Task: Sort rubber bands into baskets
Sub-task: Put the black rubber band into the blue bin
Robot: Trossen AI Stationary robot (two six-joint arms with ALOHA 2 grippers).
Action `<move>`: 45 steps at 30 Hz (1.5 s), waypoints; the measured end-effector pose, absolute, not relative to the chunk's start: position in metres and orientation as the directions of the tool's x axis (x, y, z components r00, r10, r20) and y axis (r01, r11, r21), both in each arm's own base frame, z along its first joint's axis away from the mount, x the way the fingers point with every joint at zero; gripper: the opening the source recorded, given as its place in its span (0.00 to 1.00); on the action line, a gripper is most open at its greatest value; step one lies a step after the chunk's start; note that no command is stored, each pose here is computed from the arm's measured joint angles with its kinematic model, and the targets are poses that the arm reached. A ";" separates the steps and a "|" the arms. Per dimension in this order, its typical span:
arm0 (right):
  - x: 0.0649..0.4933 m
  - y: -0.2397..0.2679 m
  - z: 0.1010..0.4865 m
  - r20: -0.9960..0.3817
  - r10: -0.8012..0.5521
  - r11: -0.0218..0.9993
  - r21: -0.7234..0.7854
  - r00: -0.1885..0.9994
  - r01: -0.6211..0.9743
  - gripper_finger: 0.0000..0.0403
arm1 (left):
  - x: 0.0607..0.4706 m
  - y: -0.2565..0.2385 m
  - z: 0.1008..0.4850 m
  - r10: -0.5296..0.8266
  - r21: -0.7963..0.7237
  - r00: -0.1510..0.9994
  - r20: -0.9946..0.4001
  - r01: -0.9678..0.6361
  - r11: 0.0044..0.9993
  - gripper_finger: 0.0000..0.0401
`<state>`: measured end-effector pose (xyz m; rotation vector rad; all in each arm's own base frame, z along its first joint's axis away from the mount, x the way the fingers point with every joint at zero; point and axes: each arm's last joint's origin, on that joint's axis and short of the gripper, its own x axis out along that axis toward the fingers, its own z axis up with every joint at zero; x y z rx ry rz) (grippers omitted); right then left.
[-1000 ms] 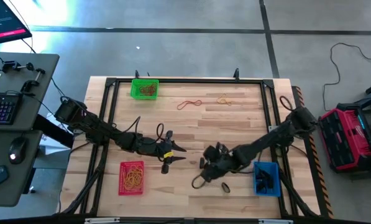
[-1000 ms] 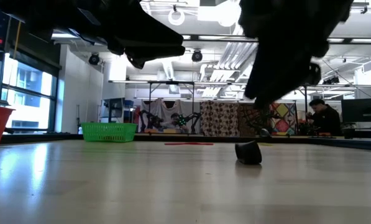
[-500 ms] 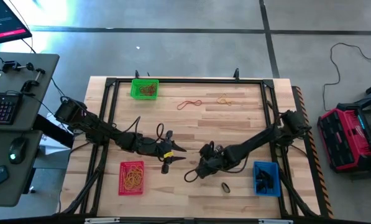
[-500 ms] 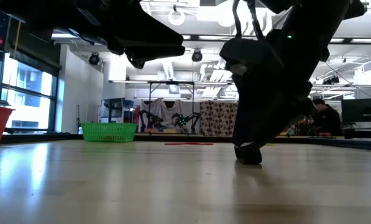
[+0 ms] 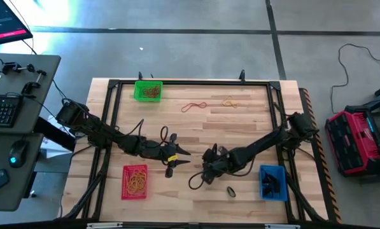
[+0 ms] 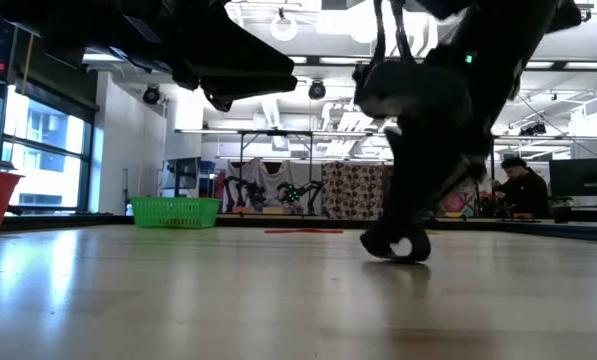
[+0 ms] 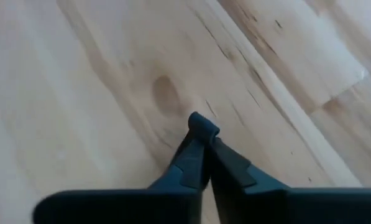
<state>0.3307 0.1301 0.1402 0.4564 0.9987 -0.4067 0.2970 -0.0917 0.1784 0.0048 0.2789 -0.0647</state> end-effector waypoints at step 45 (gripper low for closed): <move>0.142 0.196 0.202 -0.986 0.035 0.593 -0.110 -0.162 0.798 0.00 | 0.297 -0.091 0.179 -0.059 -0.021 0.961 -0.270 0.056 0.998 0.33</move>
